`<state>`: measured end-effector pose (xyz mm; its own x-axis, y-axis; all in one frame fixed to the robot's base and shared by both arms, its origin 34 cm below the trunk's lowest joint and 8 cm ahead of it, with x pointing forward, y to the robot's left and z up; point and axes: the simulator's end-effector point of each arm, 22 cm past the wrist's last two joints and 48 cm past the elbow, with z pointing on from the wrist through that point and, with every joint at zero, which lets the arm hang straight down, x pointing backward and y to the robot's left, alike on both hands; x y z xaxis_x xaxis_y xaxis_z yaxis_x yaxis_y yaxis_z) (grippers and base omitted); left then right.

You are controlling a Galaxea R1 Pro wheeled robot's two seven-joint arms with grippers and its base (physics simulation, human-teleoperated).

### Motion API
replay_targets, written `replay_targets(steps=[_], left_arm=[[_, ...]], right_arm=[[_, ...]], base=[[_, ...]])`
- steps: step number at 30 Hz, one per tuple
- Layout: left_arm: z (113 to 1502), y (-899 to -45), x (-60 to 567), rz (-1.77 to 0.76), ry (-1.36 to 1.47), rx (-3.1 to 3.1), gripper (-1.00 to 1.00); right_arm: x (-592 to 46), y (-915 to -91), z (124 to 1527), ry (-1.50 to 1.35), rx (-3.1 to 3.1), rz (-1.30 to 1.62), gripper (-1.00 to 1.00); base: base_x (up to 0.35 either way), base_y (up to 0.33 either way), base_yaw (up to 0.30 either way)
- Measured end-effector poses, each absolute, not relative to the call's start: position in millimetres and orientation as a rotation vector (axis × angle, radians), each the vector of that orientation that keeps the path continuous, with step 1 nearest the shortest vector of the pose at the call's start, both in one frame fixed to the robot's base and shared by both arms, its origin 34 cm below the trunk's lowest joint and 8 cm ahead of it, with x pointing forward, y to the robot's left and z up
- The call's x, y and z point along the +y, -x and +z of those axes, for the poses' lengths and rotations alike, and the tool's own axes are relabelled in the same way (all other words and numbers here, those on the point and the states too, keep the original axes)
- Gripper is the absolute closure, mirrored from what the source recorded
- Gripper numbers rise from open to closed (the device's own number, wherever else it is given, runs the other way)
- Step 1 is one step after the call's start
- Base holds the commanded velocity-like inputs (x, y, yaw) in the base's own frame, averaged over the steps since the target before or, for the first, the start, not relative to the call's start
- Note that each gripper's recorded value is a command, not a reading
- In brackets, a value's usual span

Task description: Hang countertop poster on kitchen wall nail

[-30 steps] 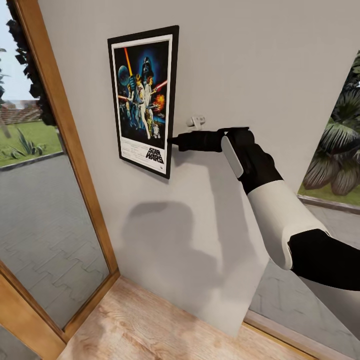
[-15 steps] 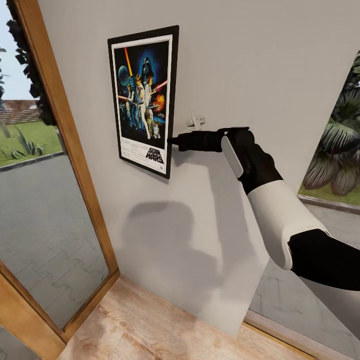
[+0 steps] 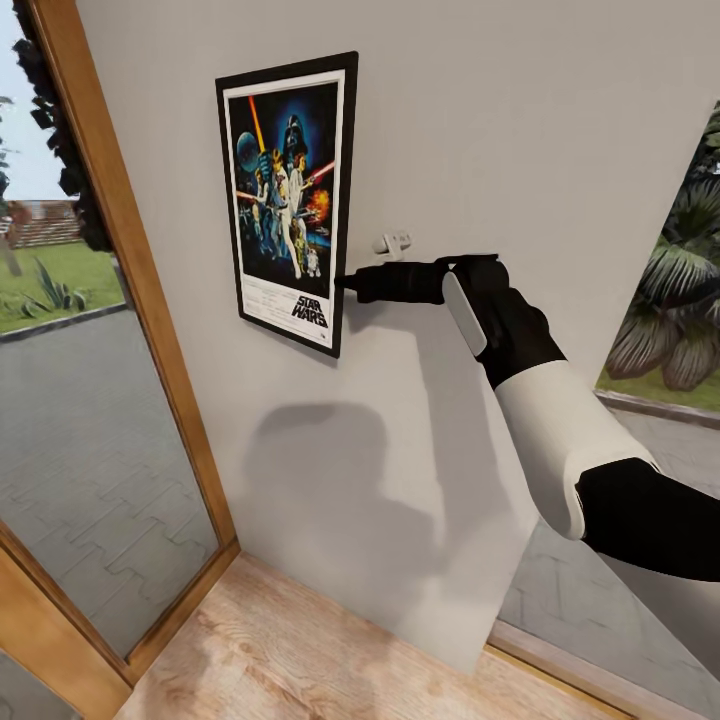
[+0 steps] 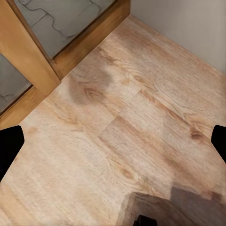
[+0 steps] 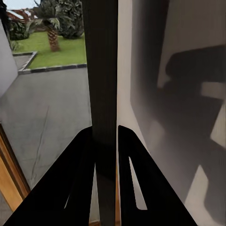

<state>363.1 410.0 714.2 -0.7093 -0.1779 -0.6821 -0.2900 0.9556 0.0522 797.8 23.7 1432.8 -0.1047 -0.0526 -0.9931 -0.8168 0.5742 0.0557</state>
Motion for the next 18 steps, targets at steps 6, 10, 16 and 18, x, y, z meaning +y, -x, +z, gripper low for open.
replay_targets(steps=[6,10,16,18], left_arm=[[715.6,-366.2,406.4,0.194,0.327,2.37,-1.0],[715.6,-366.2,406.4,0.194,0.327,2.37,-1.0],[715.6,-366.2,406.4,0.194,0.327,2.37,-1.0],[719.4,-368.2,409.6,0.201,0.324,2.353,-1.0]], right_arm=[[18.8,-798.1,1435.3,0.756,1.555,0.755,1.0],[18.8,-798.1,1435.3,0.756,1.555,0.755,1.0],[18.8,-798.1,1435.3,0.756,1.555,0.755,1.0],[16.1,-799.8,1428.8,0.739,1.566,0.774,1.0]], base=[[0.0,0.0,0.0],[0.0,0.0,0.0],[0.0,0.0,0.0],[0.0,0.0,0.0]])
